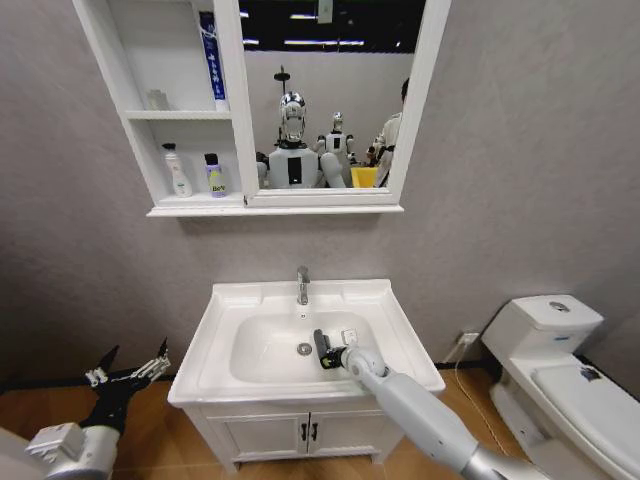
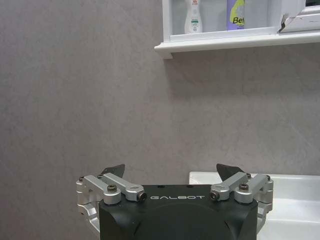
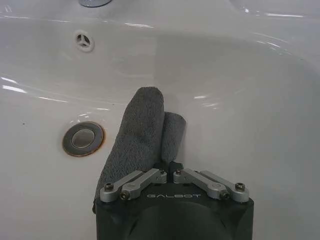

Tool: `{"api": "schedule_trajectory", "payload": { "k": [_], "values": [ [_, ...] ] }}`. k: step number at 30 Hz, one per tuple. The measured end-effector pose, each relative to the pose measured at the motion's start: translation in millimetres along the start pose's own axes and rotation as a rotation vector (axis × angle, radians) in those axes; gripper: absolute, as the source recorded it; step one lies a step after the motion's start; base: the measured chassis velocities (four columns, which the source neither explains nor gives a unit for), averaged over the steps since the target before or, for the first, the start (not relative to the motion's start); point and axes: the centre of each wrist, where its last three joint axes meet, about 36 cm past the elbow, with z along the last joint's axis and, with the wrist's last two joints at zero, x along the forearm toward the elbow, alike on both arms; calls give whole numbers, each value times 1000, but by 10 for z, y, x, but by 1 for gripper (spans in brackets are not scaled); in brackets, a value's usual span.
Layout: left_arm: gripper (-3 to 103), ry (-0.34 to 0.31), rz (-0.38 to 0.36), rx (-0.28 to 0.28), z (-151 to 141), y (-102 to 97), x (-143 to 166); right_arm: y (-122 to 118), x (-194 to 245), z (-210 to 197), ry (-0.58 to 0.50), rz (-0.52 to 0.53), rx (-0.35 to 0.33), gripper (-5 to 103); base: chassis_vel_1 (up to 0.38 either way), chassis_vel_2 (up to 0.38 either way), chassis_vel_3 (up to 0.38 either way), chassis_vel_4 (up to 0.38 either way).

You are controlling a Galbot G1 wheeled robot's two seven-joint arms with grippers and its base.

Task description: Move facial cleanser and shampoo from washbasin to cabinet, then wipe washbasin with towel.

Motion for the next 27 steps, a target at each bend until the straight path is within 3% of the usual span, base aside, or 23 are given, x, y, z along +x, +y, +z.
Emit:
{"api": "schedule_trajectory", "payload": {
  "k": [8,13,23,27],
  "values": [
    [100,0,0,0,0,0,0,-291,268,-1,-32,45,14,1,0,0,0,0],
    [100,0,0,0,0,0,0,-333,360,-59,-60,47,12,1,0,0,0,0],
    [100,0,0,0,0,0,0,-335,646,-381,-201,56,34,1,0,0,0,0],
    [100,0,0,0,0,0,0,-459,872,-556,-286,93,56,1,0,0,0,0]
  ]
}}
